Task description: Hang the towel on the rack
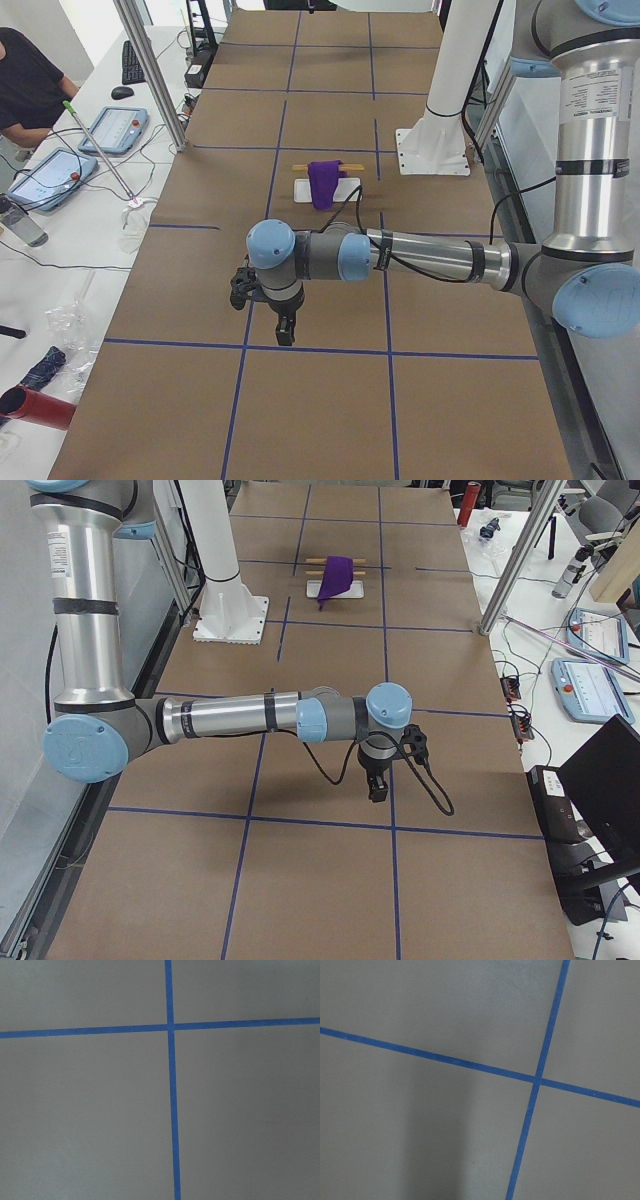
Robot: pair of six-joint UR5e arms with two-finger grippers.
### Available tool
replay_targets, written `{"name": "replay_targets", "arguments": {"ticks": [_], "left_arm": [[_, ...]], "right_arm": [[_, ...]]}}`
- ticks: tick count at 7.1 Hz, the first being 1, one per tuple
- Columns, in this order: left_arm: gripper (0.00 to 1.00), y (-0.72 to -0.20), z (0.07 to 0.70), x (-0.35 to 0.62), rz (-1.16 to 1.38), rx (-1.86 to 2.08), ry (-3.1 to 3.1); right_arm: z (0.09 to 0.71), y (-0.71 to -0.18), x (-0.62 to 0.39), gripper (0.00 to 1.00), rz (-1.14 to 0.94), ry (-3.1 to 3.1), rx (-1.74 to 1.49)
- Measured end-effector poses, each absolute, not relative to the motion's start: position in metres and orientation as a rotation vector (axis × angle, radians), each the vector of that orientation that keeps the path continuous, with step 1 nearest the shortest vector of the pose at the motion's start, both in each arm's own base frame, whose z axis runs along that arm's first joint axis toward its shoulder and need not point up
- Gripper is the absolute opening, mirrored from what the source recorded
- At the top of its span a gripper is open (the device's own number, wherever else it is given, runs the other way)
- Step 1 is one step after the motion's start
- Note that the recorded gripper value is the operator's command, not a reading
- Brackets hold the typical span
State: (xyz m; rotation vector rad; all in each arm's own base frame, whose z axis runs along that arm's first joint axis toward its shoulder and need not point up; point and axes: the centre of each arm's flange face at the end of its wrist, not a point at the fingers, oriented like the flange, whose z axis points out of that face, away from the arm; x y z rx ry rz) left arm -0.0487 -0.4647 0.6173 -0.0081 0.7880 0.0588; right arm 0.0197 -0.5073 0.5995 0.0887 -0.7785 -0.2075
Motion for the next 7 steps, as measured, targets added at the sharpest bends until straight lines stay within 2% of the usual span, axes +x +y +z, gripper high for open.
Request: {"name": "replay_targets", "arguments": {"ticks": [7], "left_arm": [[1.0, -0.4648, 0.6167, -0.0482, 0.059, -0.008, 0.788]], "right_arm": [[0.6037, -0.5021, 0.0167, 1.0, -0.209, -0.778, 0.071]]}}
